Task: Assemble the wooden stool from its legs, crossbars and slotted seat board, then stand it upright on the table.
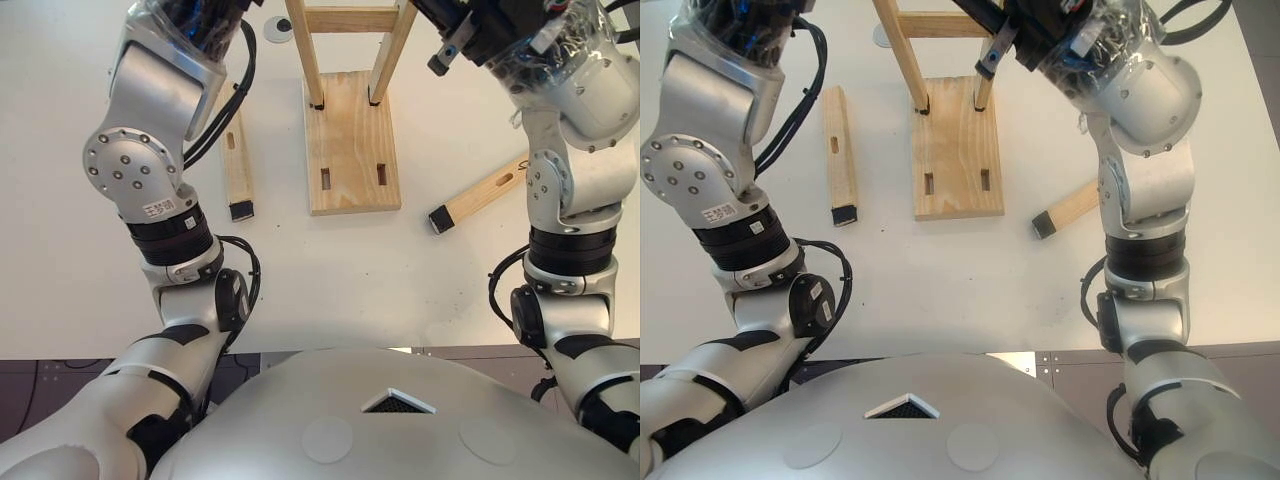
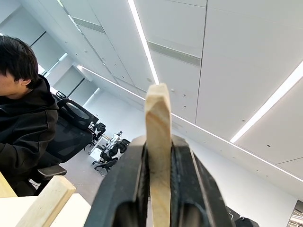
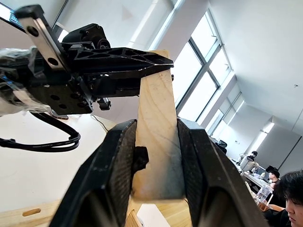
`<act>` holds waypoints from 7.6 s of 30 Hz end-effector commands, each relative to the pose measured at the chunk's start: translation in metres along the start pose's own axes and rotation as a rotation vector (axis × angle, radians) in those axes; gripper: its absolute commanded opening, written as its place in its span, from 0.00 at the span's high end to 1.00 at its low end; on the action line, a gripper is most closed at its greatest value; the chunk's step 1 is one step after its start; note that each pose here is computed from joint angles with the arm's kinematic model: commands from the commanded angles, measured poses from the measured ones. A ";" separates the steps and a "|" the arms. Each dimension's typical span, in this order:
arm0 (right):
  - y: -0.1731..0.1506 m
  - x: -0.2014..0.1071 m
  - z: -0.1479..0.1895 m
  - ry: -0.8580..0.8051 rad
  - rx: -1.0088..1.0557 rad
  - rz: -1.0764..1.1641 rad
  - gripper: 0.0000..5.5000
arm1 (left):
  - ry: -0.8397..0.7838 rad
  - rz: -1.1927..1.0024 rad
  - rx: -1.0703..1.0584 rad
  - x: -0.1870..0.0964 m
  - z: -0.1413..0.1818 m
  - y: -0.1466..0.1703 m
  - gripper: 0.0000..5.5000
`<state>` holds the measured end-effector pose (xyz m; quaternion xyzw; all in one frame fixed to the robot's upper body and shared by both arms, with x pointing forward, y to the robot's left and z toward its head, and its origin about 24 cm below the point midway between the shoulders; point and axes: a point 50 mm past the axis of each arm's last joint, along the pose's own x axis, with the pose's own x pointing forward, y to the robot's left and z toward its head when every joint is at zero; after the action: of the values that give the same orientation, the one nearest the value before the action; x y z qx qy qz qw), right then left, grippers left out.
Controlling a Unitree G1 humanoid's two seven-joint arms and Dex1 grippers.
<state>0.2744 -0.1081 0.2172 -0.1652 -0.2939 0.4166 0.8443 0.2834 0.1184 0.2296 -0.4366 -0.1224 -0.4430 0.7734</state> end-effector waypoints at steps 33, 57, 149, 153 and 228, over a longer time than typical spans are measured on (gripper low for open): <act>0.039 -0.075 -0.113 0.758 -0.065 -0.266 0.27 | 0.332 1.134 0.451 -0.134 0.018 0.094 0.93; 0.040 -0.065 -0.113 0.694 -0.062 -0.223 0.27 | 0.377 0.943 0.675 -0.120 -0.042 0.114 0.93; -0.044 -0.033 -0.028 0.023 1.317 0.203 0.15 | 0.274 0.018 0.251 -0.085 -0.001 0.006 0.64; -0.051 -0.027 -0.009 0.005 1.366 0.377 0.07 | 0.367 -0.142 0.170 -0.070 -0.021 -0.009 0.64; -0.074 -0.082 -0.061 0.503 0.793 0.494 0.63 | 0.654 0.240 0.313 -0.103 -0.064 0.066 0.38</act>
<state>0.3202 -0.2127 0.1811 0.0164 0.1274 0.6388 0.7586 0.2615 0.1420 0.0952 -0.1638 0.1109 -0.4437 0.8741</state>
